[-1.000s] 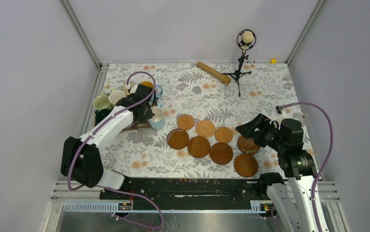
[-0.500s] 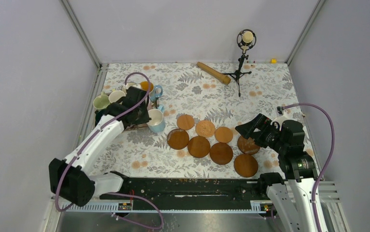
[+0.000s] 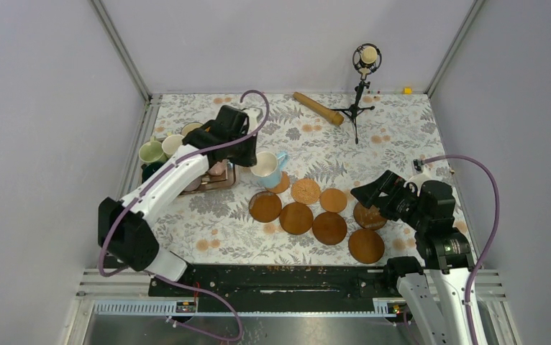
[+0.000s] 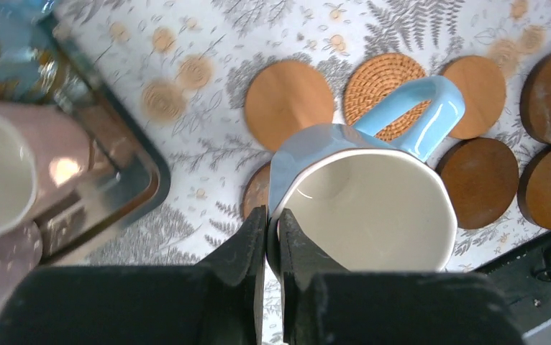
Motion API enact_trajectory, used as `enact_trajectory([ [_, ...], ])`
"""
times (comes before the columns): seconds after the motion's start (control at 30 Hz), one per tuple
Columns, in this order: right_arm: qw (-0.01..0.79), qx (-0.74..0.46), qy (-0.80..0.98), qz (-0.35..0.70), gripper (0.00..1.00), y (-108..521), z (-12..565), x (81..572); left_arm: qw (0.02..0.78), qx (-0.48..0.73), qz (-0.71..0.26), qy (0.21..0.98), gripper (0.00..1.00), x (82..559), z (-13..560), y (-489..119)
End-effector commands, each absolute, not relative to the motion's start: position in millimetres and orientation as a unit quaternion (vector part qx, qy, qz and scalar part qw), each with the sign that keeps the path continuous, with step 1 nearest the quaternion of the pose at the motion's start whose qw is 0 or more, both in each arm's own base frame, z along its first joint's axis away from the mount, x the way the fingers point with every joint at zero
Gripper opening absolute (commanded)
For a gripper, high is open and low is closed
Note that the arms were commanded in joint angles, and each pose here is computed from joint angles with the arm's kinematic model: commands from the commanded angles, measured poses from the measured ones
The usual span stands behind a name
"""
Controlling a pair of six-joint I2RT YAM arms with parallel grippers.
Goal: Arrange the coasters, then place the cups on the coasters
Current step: Pick up the cup from the tray, then place the cup on the coaster.
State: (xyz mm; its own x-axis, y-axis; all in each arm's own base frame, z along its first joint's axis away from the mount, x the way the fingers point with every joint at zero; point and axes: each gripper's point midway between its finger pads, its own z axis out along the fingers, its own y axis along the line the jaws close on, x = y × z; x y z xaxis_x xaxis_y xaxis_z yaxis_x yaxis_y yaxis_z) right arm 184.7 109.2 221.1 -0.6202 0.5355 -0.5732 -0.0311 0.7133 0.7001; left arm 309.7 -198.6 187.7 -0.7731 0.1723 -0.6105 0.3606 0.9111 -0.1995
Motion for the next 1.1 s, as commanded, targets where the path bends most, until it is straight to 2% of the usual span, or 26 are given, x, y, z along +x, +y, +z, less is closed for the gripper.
enact_trajectory([
  [0.0,0.418,0.144,0.828,0.346,0.99,109,227,181,0.381,0.239,-0.209,0.869,0.00,339,227,-242],
  [0.07,0.419,0.142,0.828,0.344,0.99,108,229,181,0.386,0.268,-0.203,0.859,0.00,345,223,-249],
  [0.17,0.426,0.137,0.828,0.339,0.99,107,231,181,0.375,0.294,-0.188,0.859,0.06,357,212,-252],
  [0.27,0.429,0.138,0.833,0.320,1.00,101,228,181,0.364,0.298,-0.161,0.868,0.03,370,204,-252],
  [0.43,0.430,0.135,0.836,0.312,0.99,99,228,182,0.388,0.260,-0.122,0.875,0.00,385,198,-247],
  [0.73,0.421,0.137,0.842,0.307,0.99,99,219,187,0.367,0.223,-0.170,0.887,0.00,376,182,-263],
  [1.07,0.426,0.134,0.842,0.303,0.99,98,220,188,0.366,0.194,-0.146,0.898,0.00,381,165,-257],
])
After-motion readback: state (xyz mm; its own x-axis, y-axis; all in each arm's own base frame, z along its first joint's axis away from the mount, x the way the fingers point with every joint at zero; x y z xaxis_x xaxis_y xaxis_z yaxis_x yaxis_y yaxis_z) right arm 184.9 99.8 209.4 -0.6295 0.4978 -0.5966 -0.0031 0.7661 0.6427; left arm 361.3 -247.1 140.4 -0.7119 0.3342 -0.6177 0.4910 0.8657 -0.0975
